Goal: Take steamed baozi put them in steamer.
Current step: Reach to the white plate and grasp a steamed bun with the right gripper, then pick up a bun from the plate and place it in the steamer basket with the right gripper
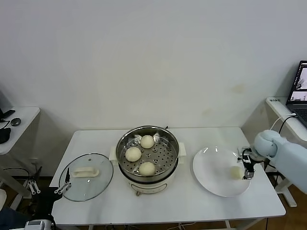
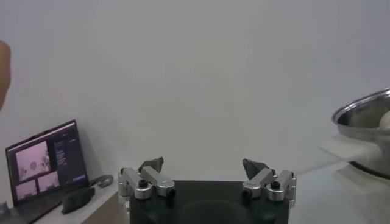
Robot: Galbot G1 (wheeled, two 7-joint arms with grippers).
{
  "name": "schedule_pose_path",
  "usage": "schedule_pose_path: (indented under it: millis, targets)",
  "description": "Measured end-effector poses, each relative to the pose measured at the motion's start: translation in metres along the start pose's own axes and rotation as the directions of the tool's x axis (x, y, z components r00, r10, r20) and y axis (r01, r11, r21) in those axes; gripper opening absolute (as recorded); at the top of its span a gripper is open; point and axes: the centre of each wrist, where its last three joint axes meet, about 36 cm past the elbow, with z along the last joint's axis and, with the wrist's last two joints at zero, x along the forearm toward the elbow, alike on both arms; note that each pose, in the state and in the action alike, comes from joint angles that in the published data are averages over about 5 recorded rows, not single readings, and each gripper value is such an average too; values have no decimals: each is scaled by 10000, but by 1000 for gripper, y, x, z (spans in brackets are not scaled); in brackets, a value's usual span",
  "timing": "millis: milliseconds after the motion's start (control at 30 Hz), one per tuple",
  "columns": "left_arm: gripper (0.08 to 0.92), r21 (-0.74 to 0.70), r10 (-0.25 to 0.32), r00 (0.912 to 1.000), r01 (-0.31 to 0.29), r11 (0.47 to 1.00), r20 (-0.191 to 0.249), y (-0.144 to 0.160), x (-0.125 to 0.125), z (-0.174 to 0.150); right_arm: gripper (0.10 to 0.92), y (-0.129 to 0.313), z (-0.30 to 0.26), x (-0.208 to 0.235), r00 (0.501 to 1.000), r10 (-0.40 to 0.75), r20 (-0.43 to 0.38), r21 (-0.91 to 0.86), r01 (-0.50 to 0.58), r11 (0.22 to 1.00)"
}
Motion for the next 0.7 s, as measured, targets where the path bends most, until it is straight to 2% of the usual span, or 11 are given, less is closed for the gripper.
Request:
schedule_pose_path:
  millis: [400,500,700]
  targets:
    - [823,18,-16,10000,16,10000,-2,0,0,0,445,-4,-6,-15,9998,-207,53,36,207,9998]
    - [823,19,-17,10000,17,10000,0,0,0,0,405,-5,-6,-12,9997,-249,70,56,249,9997]
    - [823,39,22,10000,-22,10000,29,-1,-2,0,392,-9,-8,6,9996,-259,124,76,258,9996]
